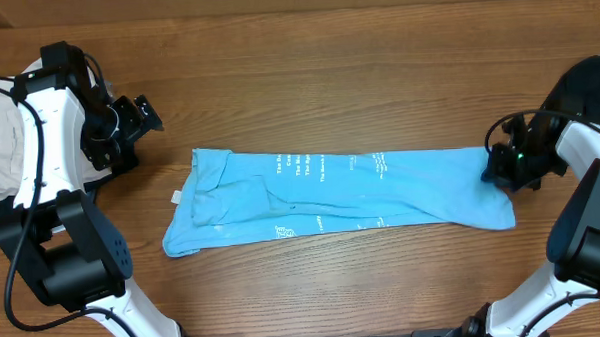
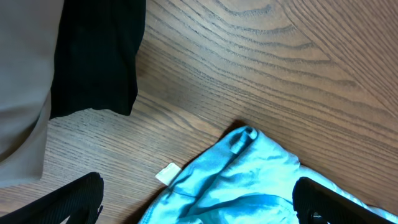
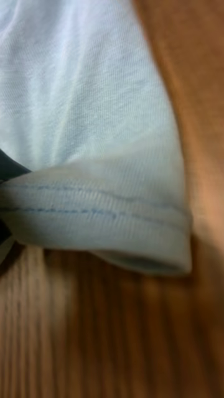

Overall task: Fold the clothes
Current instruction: 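Grasp the strip's right end with the right gripper, then fold the strip's right end leftward over the middle with the right gripper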

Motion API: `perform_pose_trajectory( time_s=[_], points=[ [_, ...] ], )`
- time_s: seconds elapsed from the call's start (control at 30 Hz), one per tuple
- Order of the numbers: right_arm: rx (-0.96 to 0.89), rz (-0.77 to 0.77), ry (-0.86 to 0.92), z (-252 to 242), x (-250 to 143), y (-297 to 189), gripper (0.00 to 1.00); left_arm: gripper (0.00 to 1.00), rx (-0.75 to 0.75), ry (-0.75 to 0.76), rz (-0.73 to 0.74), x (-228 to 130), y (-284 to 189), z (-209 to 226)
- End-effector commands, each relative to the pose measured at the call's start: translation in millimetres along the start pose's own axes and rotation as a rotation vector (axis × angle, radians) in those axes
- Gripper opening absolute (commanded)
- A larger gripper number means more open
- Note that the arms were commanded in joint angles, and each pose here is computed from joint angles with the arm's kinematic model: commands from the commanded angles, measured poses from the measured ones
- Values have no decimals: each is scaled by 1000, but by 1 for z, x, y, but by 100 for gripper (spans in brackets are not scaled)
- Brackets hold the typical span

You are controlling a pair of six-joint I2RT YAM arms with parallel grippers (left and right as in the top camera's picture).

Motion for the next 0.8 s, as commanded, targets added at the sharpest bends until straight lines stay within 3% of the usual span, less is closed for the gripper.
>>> perform_pose_trajectory(
  time_s=[0.0, 0.1, 0.33, 0.47, 0.77],
  points=[
    [-50, -107, 4, 2, 38, -35, 4, 100, -11, 0, 7, 0, 3, -1],
    [-116, -156, -3, 1, 56, -66, 4, 100, -11, 0, 7, 0, 3, -1],
    [-49, -170, 79, 41, 63, -115, 4, 100, -11, 0, 8, 0, 3, -1],
    [58, -83, 17, 106, 38, -134, 4, 100, -11, 0, 7, 0, 3, -1],
    [19, 119, -167, 208, -40, -86, 4, 100, -11, 0, 7, 0, 3, -1]
  ],
)
Point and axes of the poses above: each gripper's point midway between its finger pads, its own y axis out along the fingers, its own z axis along the line the jaws close on, x = y × z, the point moved 2 cm from there along -y, back along the fingers, and after that the axes turned 9 degrees about y, right-handed, at the moved point
